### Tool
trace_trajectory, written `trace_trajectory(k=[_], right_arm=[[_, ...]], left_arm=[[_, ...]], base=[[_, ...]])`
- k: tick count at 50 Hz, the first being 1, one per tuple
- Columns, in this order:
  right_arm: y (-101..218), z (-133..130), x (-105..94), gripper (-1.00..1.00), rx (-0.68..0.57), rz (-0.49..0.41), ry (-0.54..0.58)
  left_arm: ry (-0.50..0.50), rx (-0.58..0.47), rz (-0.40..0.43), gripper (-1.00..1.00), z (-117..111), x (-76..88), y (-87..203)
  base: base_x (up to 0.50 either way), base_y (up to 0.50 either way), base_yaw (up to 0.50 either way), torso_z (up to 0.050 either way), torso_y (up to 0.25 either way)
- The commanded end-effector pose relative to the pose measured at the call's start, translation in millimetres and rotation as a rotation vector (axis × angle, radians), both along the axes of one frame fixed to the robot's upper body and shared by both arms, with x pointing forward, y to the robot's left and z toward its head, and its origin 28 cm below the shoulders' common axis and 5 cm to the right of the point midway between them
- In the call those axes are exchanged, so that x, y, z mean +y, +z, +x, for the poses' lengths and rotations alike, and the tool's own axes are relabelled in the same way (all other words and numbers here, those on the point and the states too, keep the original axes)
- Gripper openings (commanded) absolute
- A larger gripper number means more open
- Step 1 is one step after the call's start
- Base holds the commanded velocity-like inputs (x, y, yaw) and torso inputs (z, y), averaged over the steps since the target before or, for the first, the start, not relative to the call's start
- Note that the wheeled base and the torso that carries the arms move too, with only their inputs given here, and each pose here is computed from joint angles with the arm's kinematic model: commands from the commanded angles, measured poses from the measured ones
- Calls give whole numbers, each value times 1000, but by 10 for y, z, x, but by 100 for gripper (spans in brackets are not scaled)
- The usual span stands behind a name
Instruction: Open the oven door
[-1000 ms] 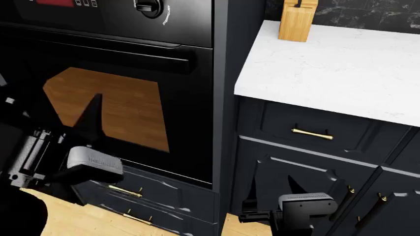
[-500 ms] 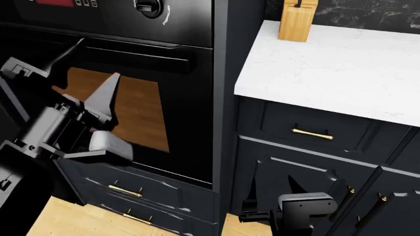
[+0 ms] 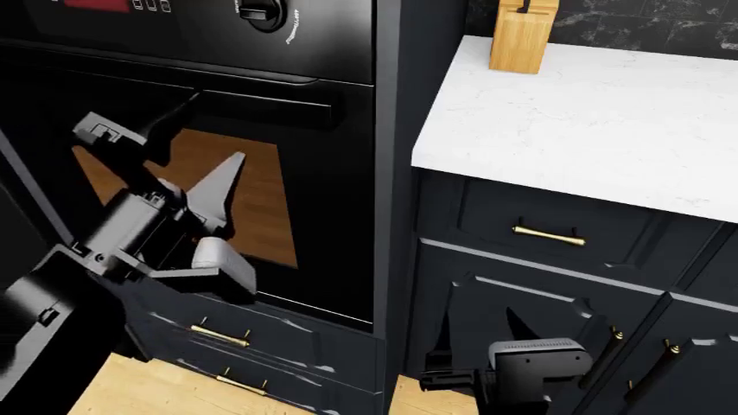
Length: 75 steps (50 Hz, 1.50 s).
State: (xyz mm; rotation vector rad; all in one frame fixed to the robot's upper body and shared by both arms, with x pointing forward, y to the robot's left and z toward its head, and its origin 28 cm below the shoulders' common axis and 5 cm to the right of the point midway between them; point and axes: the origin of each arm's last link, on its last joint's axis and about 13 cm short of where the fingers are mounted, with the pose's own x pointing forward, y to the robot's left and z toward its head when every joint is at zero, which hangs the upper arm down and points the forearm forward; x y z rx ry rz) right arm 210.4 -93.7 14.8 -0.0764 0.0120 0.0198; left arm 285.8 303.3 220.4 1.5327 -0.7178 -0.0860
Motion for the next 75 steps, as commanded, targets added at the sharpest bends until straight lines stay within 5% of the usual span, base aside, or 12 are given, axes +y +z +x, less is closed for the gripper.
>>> trace_trajectory(k=[1, 55, 75], right_arm=[[-2, 1, 0, 100, 0, -1, 0], [3, -2, 0, 100, -6, -11, 2], [0, 3, 1, 100, -5, -11, 1]], left_arm=[[-34, 102, 50, 100, 42, -62, -57], [50, 156, -12, 100, 474, -97, -20], [29, 170, 67, 100, 575, -184, -4]], base=[[0, 0, 0, 0, 0], [0, 0, 0, 0, 0], [0, 0, 0, 0, 0]])
